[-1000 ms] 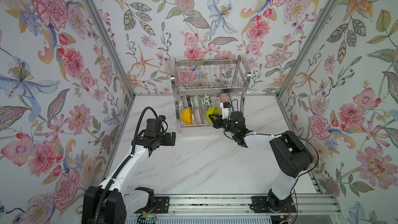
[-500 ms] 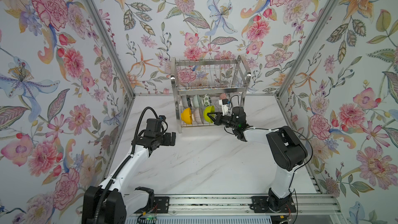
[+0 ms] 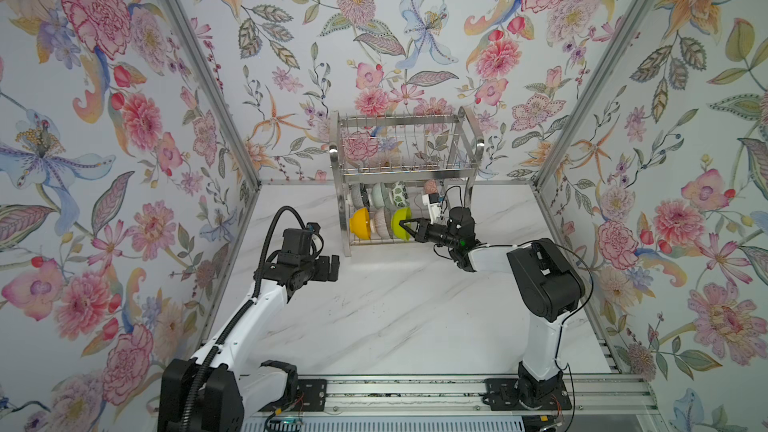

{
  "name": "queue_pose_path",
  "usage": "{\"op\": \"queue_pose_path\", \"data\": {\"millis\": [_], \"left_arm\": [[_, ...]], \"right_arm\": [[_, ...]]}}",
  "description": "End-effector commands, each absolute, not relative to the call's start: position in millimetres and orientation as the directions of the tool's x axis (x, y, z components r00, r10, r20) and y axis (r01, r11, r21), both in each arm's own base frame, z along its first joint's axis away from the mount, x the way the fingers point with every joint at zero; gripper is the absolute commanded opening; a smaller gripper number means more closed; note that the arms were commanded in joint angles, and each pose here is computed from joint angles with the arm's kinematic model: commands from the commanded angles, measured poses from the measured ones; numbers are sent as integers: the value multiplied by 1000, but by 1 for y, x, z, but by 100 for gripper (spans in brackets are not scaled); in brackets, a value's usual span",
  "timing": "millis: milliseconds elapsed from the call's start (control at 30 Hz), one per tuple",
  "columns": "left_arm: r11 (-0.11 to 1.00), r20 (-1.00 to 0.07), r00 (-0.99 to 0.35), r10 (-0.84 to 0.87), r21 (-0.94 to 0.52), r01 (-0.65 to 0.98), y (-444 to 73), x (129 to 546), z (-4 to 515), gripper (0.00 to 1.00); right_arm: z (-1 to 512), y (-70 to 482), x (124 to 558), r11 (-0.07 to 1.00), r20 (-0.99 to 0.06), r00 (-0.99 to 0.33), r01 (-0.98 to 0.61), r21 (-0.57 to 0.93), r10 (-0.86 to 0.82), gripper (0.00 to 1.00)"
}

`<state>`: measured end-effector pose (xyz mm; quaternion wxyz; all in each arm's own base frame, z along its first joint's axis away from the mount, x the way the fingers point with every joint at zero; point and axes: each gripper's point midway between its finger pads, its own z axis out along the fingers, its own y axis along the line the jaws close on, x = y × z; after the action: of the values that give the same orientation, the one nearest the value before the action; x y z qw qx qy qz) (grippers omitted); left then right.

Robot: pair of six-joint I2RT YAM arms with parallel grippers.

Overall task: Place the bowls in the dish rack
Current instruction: 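Lower the lime-green bowl upright beside the purple-striped bowl in the rack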

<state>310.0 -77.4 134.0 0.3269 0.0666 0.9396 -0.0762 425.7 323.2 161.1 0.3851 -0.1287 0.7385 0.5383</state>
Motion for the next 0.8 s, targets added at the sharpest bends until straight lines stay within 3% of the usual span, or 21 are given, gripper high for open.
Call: {"op": "queue_pose_path", "data": {"millis": [0, 767], "left_arm": [[974, -636, -766, 95, -101, 205, -83, 312, 137, 99], [973, -630, -770, 100, -99, 207, -83, 312, 135, 99]], "right_arm": [[182, 324, 433, 335, -730, -631, -650, 682, 261, 2], [176, 315, 447, 257, -661, -664, -611, 749, 349, 2]]}}
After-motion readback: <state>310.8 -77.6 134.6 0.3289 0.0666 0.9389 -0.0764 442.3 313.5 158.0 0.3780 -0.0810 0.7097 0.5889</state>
